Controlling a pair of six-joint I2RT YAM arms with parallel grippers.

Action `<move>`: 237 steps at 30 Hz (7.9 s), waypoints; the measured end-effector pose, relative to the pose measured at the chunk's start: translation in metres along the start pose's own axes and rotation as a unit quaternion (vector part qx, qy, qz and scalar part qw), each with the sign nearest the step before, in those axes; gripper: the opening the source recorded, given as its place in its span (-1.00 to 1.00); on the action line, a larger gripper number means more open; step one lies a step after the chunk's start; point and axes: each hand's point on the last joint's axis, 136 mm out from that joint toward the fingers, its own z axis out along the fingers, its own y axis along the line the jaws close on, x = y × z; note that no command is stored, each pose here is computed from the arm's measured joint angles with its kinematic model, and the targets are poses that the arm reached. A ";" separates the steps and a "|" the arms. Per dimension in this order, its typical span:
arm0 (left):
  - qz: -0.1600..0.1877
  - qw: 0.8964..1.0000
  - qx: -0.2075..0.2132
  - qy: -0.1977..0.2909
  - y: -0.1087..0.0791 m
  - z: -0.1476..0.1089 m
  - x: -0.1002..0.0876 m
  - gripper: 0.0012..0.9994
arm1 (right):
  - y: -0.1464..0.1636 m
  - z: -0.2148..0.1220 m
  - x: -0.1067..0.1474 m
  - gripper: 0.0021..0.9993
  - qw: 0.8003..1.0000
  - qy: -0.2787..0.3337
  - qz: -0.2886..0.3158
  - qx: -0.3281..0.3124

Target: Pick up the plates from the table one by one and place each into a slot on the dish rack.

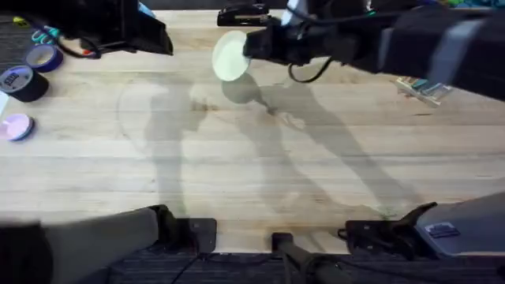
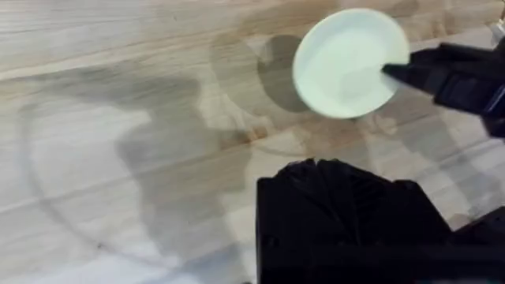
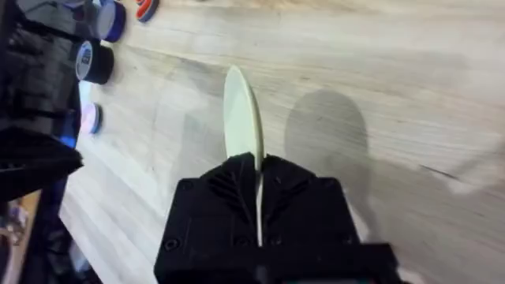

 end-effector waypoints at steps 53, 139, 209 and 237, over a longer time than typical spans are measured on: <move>0.027 0.992 -0.119 -0.034 -0.036 -0.094 0.071 0.99 | -0.077 -0.325 0.021 -0.94 0.925 -0.152 -0.043 0.345; -0.017 0.993 -0.096 0.059 -0.048 -0.093 0.120 0.99 | -0.222 -0.407 0.004 -0.95 0.708 -0.236 0.206 0.632; -0.017 0.993 -0.096 0.059 -0.048 -0.093 0.120 0.99 | -0.301 -0.382 -0.017 -0.95 0.721 -0.154 0.180 0.651; -0.017 0.993 -0.096 0.059 -0.048 -0.093 0.120 0.99 | -0.333 -0.364 -0.027 -0.95 0.731 -0.144 0.176 0.643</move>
